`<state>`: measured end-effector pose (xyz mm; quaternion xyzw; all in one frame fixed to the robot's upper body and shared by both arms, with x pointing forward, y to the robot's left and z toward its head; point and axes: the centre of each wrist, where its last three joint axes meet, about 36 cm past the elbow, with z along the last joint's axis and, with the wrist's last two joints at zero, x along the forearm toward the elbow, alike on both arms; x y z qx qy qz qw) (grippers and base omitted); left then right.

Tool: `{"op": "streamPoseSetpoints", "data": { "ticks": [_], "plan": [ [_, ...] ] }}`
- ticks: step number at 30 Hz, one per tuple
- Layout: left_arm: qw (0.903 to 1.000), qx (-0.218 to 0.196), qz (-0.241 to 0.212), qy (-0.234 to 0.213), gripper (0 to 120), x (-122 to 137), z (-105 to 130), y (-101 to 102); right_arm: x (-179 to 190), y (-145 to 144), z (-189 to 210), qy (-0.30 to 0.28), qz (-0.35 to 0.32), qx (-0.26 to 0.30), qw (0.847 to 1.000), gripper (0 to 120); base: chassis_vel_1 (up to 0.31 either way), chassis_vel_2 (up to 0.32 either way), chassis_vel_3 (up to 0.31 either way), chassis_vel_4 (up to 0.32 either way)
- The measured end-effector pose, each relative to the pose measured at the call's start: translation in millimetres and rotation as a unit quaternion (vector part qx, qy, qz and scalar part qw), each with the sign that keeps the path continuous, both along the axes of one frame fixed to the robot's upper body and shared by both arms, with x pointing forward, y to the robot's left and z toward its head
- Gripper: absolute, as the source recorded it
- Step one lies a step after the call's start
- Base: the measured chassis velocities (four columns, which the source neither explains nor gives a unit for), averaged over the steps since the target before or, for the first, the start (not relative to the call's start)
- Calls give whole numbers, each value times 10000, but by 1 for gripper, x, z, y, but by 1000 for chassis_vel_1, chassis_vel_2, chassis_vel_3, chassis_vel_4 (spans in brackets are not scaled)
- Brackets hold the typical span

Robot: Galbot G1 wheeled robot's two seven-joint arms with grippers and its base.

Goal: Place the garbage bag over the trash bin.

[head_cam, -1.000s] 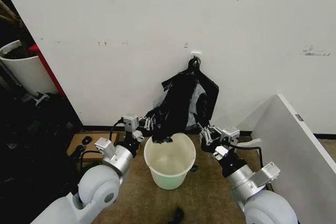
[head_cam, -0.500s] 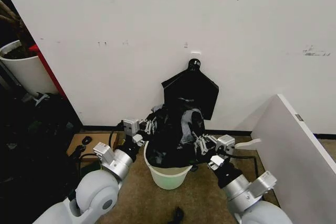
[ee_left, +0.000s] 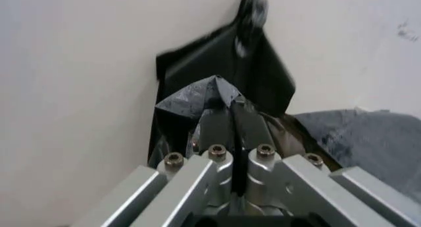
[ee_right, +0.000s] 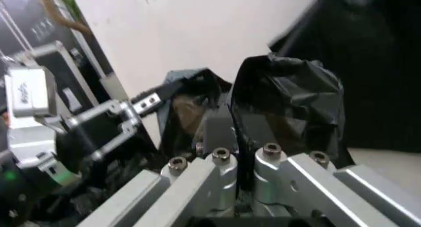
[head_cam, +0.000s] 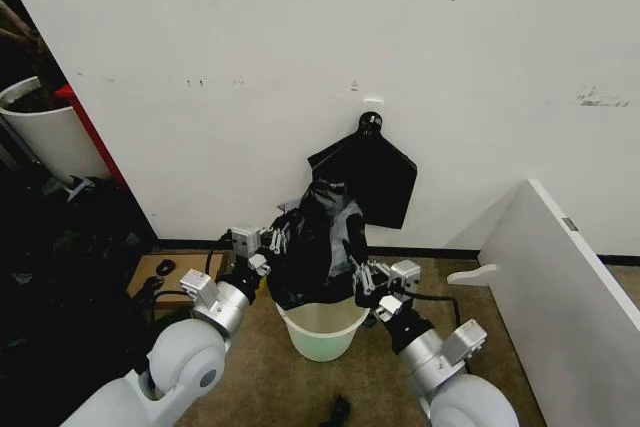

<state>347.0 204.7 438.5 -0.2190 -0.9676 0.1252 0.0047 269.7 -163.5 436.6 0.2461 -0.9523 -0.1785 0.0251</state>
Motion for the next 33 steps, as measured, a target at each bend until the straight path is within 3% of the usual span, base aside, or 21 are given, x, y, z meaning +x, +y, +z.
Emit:
{"op": "streamPoseSetpoints", "data": {
  "ticks": [2,3,18,24,33],
  "plan": [
    [9999,-8,55,87,0,1,-13,-3,1,-1,-16,122,-91,-55,9999,0,0,0,0,0],
    [9996,-74,173,230,0,2,-31,-7,5,0,-37,245,-279,-113,9992,0,0,0,0,0],
    [9976,-4,425,544,0,4,-80,-24,7,4,-73,635,-741,-164,9951,0,0,0,0,0],
    [9963,95,625,575,0,-2,-78,-20,9,4,-82,789,-949,-267,9920,0,0,0,0,0],
    [9930,255,866,760,0,-31,-76,-6,-9,-5,-88,1032,-1105,-1109,9823,0,0,0,0,0]
  ]
}}
